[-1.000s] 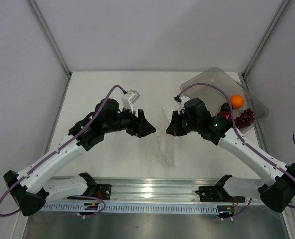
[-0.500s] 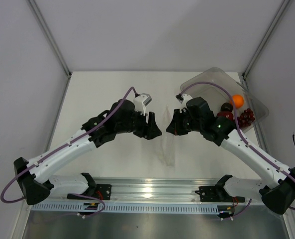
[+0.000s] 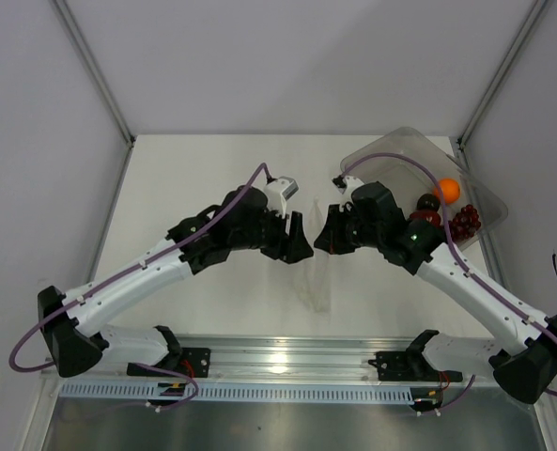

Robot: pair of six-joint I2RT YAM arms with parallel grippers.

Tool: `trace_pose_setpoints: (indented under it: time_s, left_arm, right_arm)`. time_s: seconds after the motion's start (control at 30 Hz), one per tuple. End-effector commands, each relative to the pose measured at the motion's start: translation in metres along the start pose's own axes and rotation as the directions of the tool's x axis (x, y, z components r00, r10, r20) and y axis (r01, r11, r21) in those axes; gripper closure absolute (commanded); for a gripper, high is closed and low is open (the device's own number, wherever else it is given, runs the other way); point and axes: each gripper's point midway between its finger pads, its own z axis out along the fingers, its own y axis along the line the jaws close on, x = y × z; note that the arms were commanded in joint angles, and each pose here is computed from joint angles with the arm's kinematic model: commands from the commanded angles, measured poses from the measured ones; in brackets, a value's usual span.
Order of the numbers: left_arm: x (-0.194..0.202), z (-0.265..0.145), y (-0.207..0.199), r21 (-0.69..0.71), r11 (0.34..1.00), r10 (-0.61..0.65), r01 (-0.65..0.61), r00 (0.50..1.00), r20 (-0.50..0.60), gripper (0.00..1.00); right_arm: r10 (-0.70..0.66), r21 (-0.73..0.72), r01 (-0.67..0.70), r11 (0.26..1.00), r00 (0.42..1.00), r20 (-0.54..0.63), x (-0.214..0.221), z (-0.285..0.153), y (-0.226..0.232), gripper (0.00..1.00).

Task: Place the food in the zip-top bag and seal the zipper
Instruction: Open the zipper of the food storage bag.

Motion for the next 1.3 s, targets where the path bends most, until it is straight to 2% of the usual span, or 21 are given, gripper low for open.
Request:
trace_pose_setpoints:
  time_s: [0.0,0.17,0.23,0.27,0.3,0.37,0.4,0.5,0.73,0.83,0.93,1.07,1.2,1.27]
  left_arm:
    - [-0.014,0.002,-0.009,0.003,1.000,0.007,-0.007,1.000,0.022,0.35]
    - [-0.009,0.011,0.001,-0.046,0.999,0.016,-0.017,1.000,-0.009,0.41]
    - [-0.008,0.016,0.001,-0.050,0.999,0.016,-0.017,1.000,-0.023,0.48]
    - [-0.009,0.016,0.002,-0.052,0.998,0.019,-0.020,1.000,-0.025,0.52]
    - [-0.011,0.017,0.001,-0.056,0.998,0.019,-0.020,1.000,-0.025,0.61]
    - [-0.014,0.015,0.002,-0.068,0.997,0.029,-0.031,0.999,-0.023,0.71]
    - [-0.016,0.015,0.006,-0.091,0.995,0.032,-0.034,0.999,-0.019,0.82]
    - [-0.023,0.004,0.015,-0.160,0.985,0.059,-0.059,0.998,-0.007,0.99]
    - [-0.038,-0.039,0.046,-0.378,0.921,0.108,-0.095,0.994,0.014,0.99]
    - [-0.040,-0.053,0.054,-0.432,0.896,0.118,-0.102,0.993,0.011,0.99]
    - [-0.040,-0.059,0.055,-0.443,0.891,0.116,-0.096,0.993,0.018,0.99]
    - [-0.041,-0.061,0.058,-0.457,0.885,0.117,-0.091,0.993,0.029,0.99]
    - [-0.037,-0.051,0.061,-0.464,0.879,0.124,-0.113,0.992,-0.007,0.99]
    - [-0.033,-0.040,0.061,-0.450,0.884,0.126,-0.127,0.991,-0.033,0.99]
  right_arm:
    - [0.000,0.000,0.000,1.000,0.999,0.054,-0.020,-0.007,0.010,1.00]
    - [0.000,0.018,0.000,1.000,0.998,0.055,-0.021,-0.008,0.009,1.00]
    - [-0.005,0.020,0.004,1.000,0.999,0.054,-0.020,-0.009,0.010,1.00]
    - [-0.006,0.032,0.005,0.999,0.999,0.047,-0.019,-0.008,0.008,1.00]
    - [-0.012,0.039,0.010,0.999,0.999,0.042,-0.018,-0.007,0.007,1.00]
    - [-0.017,0.070,0.015,0.997,0.999,0.033,-0.017,-0.007,0.002,1.00]
    - [-0.021,0.079,0.018,0.997,0.999,0.034,-0.017,-0.008,0.001,1.00]
    - [-0.032,0.112,0.028,0.993,0.999,0.030,-0.016,-0.008,-0.005,1.00]
    - [-0.046,0.168,0.046,0.985,0.999,0.000,-0.012,-0.003,-0.017,1.00]
    - [-0.033,0.180,0.036,0.983,0.999,-0.018,-0.011,0.003,-0.019,1.00]
    - [0.004,0.250,0.001,0.968,1.000,-0.021,-0.012,0.007,-0.029,1.00]
    - [0.049,0.378,-0.014,0.926,0.995,-0.082,0.001,0.021,-0.053,1.00]
    - [0.051,0.430,-0.014,0.903,0.996,-0.073,0.000,0.029,-0.064,1.00]
    - [0.048,0.422,-0.011,0.907,0.996,-0.077,0.001,0.032,-0.064,0.96]
